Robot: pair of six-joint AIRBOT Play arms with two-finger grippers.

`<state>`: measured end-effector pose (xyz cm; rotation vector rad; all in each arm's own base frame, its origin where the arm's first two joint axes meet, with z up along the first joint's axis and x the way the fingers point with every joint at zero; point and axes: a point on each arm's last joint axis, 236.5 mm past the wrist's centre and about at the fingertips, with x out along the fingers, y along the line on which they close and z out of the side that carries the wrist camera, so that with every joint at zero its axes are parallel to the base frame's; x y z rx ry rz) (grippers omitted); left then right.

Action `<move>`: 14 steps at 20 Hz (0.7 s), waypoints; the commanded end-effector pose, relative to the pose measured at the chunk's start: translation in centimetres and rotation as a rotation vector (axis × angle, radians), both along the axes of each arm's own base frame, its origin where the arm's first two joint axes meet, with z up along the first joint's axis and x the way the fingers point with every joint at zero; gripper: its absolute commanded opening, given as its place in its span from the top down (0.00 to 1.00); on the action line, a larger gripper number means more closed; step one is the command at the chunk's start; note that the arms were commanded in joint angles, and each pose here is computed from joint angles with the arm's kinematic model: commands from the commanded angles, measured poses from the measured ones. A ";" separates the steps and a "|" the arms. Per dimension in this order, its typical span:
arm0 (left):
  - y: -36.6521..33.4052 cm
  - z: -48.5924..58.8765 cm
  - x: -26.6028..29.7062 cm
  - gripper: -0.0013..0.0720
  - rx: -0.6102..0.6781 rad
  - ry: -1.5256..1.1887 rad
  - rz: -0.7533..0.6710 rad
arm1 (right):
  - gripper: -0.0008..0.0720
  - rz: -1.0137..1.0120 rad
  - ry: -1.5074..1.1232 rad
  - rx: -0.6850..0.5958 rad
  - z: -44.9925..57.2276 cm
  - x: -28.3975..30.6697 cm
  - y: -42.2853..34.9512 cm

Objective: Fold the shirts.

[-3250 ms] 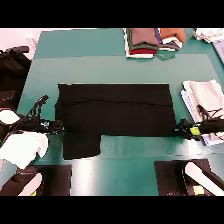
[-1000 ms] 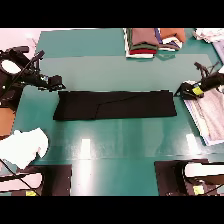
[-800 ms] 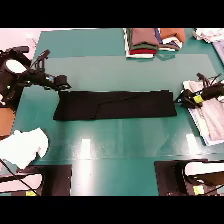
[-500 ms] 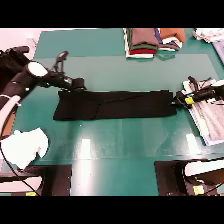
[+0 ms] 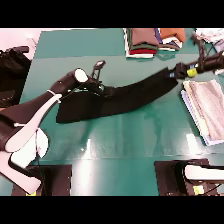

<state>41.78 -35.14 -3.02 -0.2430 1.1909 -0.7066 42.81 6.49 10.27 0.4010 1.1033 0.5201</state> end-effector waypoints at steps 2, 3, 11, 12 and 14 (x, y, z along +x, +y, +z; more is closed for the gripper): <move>-2.3 -3.2 -1.0 0.95 0.028 0.053 -0.058 | 0.97 0.079 -0.186 0.008 9.7 -0.7 6.0; -2.3 -3.3 -0.9 0.95 0.029 0.052 -0.057 | 0.97 0.104 -0.210 0.013 10.9 -1.0 7.4; -1.7 -0.5 0.8 0.95 0.006 0.036 -0.049 | 0.97 0.242 -0.244 0.059 13.4 -2.4 15.2; -0.7 0.8 1.6 0.95 0.016 0.028 -0.055 | 0.97 0.259 -0.241 0.066 13.4 -2.5 16.2; 3.6 4.0 3.7 0.95 0.075 -0.025 -0.029 | 0.97 0.326 -0.246 0.079 13.4 -3.3 19.4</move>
